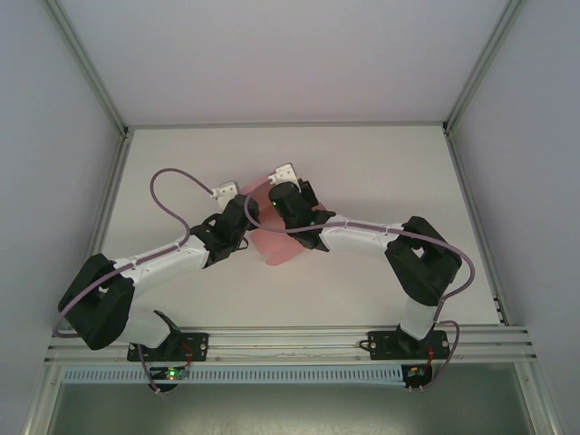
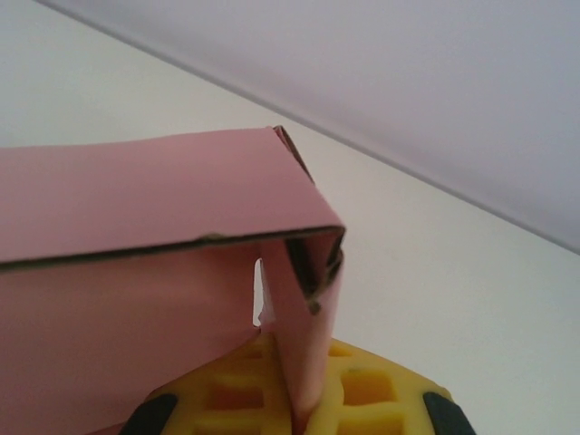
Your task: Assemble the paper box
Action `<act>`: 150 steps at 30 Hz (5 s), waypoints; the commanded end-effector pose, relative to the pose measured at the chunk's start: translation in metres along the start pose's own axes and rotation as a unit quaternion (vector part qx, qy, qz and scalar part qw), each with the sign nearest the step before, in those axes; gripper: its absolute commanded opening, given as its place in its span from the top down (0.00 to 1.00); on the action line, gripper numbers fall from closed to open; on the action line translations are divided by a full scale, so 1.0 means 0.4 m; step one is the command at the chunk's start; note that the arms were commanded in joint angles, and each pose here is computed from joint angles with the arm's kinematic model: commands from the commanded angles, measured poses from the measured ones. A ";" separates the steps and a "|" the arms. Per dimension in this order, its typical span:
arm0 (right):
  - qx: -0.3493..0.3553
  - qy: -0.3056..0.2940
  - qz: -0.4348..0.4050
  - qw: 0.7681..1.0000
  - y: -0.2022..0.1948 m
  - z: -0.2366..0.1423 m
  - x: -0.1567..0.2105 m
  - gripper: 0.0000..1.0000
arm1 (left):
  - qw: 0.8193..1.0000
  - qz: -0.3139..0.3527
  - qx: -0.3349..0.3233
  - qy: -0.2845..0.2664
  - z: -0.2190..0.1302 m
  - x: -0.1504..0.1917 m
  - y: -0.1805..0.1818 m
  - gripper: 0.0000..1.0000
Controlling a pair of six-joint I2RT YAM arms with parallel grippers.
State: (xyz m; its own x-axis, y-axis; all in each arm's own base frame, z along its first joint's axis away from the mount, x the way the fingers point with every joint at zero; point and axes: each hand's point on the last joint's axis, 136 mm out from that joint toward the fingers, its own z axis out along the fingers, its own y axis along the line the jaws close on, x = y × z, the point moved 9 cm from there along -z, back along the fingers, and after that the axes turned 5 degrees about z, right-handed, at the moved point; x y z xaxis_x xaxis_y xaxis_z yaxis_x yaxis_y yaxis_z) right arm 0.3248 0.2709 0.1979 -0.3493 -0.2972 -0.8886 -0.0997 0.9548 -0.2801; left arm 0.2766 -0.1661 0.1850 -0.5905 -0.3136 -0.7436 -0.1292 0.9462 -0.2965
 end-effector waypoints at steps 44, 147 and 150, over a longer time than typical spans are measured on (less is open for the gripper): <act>-0.313 -0.029 0.007 0.949 -0.077 -0.104 -0.001 0.02 | 0.995 0.072 0.053 0.041 -0.014 0.026 0.017 1.00; -0.482 0.078 -0.132 0.863 -0.156 -0.135 0.109 0.05 | 0.972 0.215 -0.092 0.035 -0.086 -0.190 0.056 0.00; -0.504 0.101 -0.186 0.837 -0.111 -0.081 0.112 0.06 | 0.980 0.147 -0.123 0.054 -0.091 -0.141 0.143 0.00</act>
State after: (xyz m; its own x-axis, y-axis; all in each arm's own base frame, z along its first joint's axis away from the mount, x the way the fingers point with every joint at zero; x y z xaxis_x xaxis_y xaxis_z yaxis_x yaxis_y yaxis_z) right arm 0.2817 0.2071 0.1944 -0.3695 -0.5351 -0.7597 -0.8634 0.5000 0.0677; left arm 0.2801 -0.1139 0.2429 -0.7030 0.2146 -0.6780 0.1215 0.9756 0.1828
